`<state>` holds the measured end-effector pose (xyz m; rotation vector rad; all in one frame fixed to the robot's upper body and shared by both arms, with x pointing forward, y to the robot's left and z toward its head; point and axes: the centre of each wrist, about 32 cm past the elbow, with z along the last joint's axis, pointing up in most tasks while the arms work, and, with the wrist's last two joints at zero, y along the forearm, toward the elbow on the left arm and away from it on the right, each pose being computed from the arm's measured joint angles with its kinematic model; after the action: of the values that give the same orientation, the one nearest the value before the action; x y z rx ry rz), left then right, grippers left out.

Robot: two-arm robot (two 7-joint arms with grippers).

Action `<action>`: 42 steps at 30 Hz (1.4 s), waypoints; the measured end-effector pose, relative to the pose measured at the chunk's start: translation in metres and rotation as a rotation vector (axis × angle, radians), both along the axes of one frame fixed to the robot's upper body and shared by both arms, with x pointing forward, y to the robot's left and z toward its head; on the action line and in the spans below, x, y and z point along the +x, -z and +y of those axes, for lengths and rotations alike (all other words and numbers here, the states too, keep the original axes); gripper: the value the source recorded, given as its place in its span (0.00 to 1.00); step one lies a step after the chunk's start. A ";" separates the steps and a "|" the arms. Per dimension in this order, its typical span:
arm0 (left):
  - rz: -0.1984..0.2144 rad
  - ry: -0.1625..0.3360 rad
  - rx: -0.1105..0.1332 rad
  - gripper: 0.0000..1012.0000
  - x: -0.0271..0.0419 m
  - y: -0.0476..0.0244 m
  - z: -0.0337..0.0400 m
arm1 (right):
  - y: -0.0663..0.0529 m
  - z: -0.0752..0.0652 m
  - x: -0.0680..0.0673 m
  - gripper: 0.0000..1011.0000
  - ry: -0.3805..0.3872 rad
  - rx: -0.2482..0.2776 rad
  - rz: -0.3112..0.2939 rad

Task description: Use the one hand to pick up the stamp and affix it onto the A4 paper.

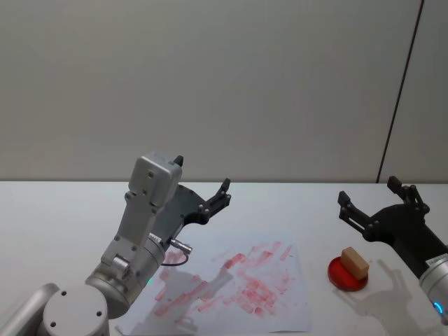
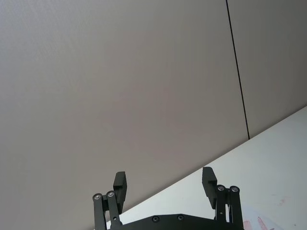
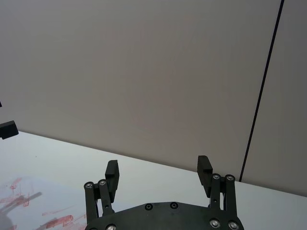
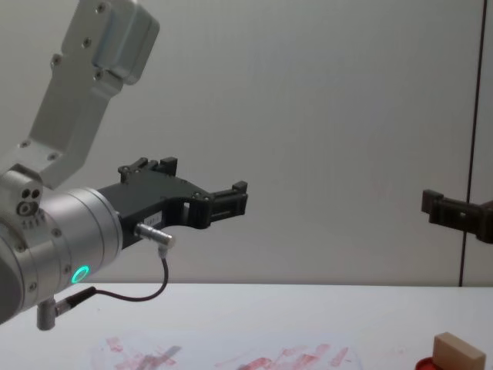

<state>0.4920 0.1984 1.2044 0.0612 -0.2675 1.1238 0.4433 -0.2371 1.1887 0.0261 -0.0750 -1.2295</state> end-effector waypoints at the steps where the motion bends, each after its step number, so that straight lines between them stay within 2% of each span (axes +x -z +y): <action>1: 0.000 0.000 0.000 0.99 0.0000 0.0000 0.0000 | 0.000 0.000 0.000 0.99 0.000 0.000 0.000; 26: 0.000 0.000 0.000 0.99 0.0000 0.0000 0.0000 | 0.001 -0.001 0.001 0.99 -0.002 -0.002 0.008; 33: 0.000 0.000 0.000 0.99 0.0000 0.0000 0.0000 | 0.003 -0.003 0.006 0.99 -0.016 -0.014 0.048; 42: 0.000 0.000 0.000 0.99 0.0000 0.0000 0.0000 | 0.013 -0.010 0.014 0.99 -0.052 -0.042 0.123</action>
<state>0.4920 0.1984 1.2044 0.0612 -0.2675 1.1238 0.4572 -0.2471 1.1761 -0.0830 0.0069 -1.1751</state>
